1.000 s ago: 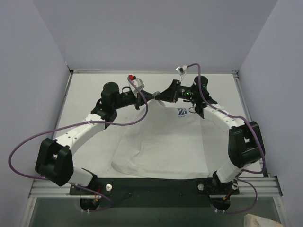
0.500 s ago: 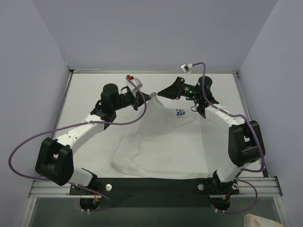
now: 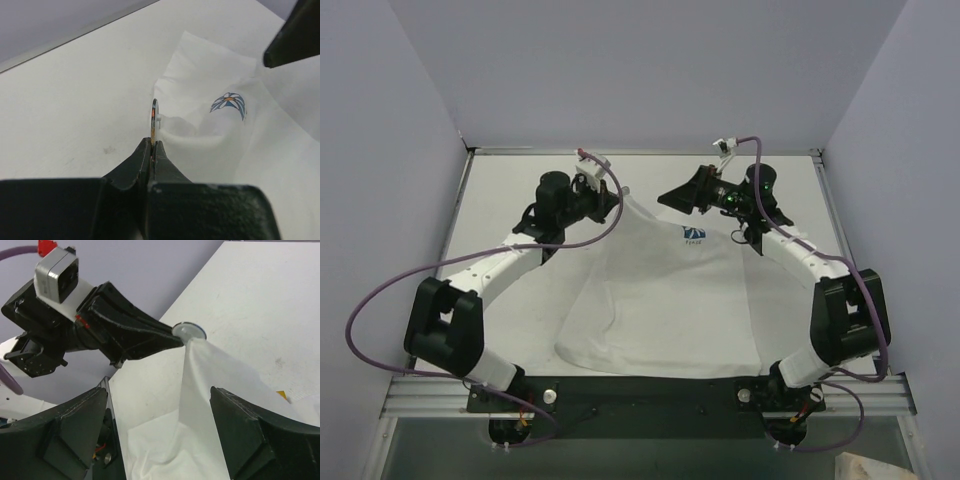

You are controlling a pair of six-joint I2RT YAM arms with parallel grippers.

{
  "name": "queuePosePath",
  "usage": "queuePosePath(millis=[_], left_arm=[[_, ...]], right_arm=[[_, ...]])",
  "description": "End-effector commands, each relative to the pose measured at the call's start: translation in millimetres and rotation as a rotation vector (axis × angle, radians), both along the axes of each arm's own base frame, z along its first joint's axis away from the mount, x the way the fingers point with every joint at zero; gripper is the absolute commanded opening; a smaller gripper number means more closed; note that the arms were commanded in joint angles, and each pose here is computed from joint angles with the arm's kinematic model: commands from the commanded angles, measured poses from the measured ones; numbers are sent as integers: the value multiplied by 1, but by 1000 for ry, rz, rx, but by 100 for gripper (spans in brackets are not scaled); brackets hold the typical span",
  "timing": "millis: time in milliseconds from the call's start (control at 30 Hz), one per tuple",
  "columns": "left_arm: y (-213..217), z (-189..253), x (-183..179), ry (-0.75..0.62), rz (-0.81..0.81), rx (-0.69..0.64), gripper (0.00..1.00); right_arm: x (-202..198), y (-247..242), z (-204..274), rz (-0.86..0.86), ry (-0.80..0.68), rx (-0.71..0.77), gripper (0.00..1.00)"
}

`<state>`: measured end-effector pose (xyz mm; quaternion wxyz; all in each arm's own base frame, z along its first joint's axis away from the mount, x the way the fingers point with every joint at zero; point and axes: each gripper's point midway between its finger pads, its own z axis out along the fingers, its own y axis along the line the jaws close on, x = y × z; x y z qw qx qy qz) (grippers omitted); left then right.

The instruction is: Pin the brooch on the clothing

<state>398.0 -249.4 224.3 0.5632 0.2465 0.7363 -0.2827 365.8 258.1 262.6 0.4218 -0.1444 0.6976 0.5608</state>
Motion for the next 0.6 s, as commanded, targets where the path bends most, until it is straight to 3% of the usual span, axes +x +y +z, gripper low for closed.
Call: queuePosePath(millis=[0, 333, 567], left_arm=[[21, 24, 42, -1, 178, -30, 0], [56, -13, 100, 183, 365, -59, 0], [67, -34, 132, 249, 410, -94, 0]], right_arm=[[-9, -4, 10, -10, -84, -32, 89], [-20, -12, -36, -68, 33, -164, 94], [-40, -41, -93, -176, 226, -376, 95]])
